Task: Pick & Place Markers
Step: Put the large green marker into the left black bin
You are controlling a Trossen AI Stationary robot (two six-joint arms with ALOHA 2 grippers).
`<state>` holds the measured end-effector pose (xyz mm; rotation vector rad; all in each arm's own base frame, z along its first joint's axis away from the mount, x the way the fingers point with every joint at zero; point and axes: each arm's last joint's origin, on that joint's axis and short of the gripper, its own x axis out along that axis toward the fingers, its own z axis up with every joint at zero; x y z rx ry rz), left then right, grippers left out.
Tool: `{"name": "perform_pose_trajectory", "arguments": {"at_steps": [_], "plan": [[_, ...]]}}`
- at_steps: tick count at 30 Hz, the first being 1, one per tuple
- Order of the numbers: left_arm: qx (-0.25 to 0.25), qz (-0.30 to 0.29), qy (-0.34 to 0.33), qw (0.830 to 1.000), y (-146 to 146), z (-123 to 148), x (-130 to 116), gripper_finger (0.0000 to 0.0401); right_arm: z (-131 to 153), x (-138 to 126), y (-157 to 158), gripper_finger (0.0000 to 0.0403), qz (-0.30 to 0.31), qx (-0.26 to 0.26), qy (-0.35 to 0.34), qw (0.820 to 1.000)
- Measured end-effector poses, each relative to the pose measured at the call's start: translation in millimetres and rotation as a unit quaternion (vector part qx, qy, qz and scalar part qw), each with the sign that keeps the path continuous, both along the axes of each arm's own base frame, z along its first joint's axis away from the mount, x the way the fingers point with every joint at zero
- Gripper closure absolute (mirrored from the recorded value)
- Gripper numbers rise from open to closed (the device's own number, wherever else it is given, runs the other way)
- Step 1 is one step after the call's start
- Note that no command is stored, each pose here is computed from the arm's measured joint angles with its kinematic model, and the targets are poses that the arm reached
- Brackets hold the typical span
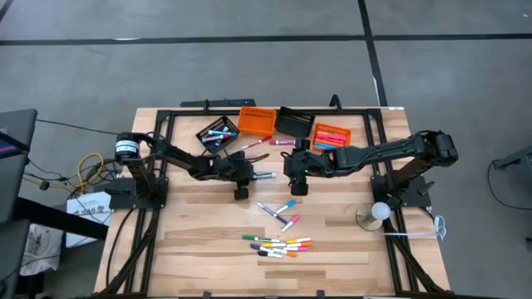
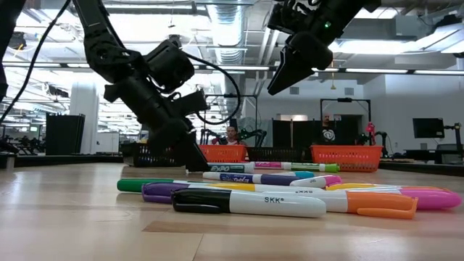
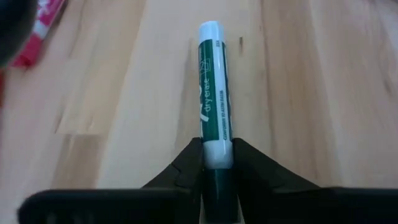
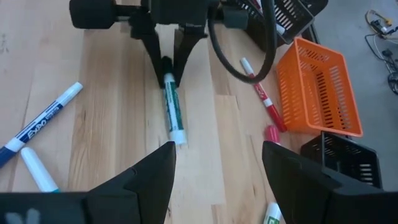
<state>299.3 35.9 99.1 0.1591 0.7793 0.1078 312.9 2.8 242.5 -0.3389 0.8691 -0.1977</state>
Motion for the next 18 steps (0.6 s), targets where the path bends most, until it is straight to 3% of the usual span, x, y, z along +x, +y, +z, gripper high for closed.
{"name": "perform_pose_trajectory", "arguments": {"at_steps": [4,11,18], "plan": [[0.024,0.026,0.007,0.999,2,8,-4,0.0336,0,0,0,0.0171,0.000,0.000,0.001,1.000],[0.069,0.073,-0.003,0.995,4,45,-18,0.0323,0,0,0,0.0171,-0.001,-0.001,0.001,1.000],[0.156,0.199,0.005,0.967,13,85,-48,0.0328,0,-1,0,0.0171,-0.001,-0.001,0.004,1.000]]}}
